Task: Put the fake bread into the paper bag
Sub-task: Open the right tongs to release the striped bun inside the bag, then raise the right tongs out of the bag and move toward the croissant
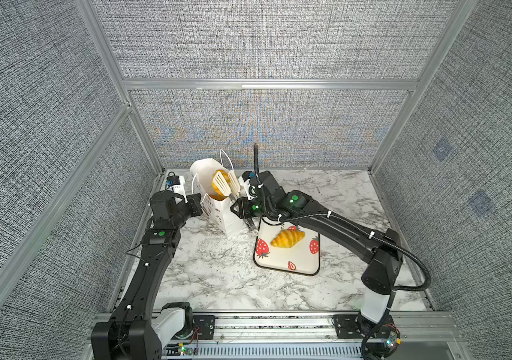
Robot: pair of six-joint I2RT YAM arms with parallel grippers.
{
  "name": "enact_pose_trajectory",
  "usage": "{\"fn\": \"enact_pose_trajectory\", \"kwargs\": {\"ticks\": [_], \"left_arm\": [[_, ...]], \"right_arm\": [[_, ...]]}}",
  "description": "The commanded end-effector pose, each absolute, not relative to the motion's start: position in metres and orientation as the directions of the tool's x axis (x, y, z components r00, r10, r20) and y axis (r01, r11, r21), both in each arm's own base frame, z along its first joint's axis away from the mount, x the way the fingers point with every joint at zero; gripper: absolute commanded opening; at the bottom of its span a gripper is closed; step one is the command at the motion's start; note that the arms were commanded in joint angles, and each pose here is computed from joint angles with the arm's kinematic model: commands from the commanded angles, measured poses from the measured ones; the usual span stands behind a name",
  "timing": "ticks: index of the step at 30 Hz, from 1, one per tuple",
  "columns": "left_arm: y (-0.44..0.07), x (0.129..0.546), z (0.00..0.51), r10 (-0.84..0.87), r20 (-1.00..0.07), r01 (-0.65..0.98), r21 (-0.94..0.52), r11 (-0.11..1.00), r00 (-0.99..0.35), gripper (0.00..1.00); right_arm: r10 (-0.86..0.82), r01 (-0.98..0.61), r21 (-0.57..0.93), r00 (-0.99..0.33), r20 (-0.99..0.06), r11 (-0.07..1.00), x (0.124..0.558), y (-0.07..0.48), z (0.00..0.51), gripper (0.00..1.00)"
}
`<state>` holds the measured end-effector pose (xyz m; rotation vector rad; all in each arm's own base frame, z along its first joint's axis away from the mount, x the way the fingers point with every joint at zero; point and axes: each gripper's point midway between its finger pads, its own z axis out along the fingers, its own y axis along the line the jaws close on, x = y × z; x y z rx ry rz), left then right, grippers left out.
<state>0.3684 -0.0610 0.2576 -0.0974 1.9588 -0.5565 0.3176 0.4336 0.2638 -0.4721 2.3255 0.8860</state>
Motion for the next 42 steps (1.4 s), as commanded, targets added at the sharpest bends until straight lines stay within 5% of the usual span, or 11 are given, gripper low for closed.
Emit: {"fn": "enact_pose_trajectory", "kwargs": {"ticks": [1, 11, 42], "left_arm": [[-0.061, 0.368, 0.262, -0.304, -0.846, 0.186, -0.417, 0.890, -0.438, 0.00], [-0.062, 0.368, 0.262, -0.305, -0.844, 0.190, -0.420, 0.887, -0.441, 0.00], [-0.065, 0.368, 0.261, -0.317, -0.838, 0.198, -0.436, 0.878, -0.444, 0.00]], "right_arm": [[-0.098, -0.504, 0.483, -0.757, -0.646, 0.716, 0.316, 0.432, 0.269, 0.43], [-0.095, -0.508, 0.469, -0.745, -0.661, 0.723, 0.312, 0.425, 0.281, 0.53], [-0.015, -0.437, 0.400, -0.690, -0.724, 0.806, 0.276, 0.337, 0.322, 0.50]]}}
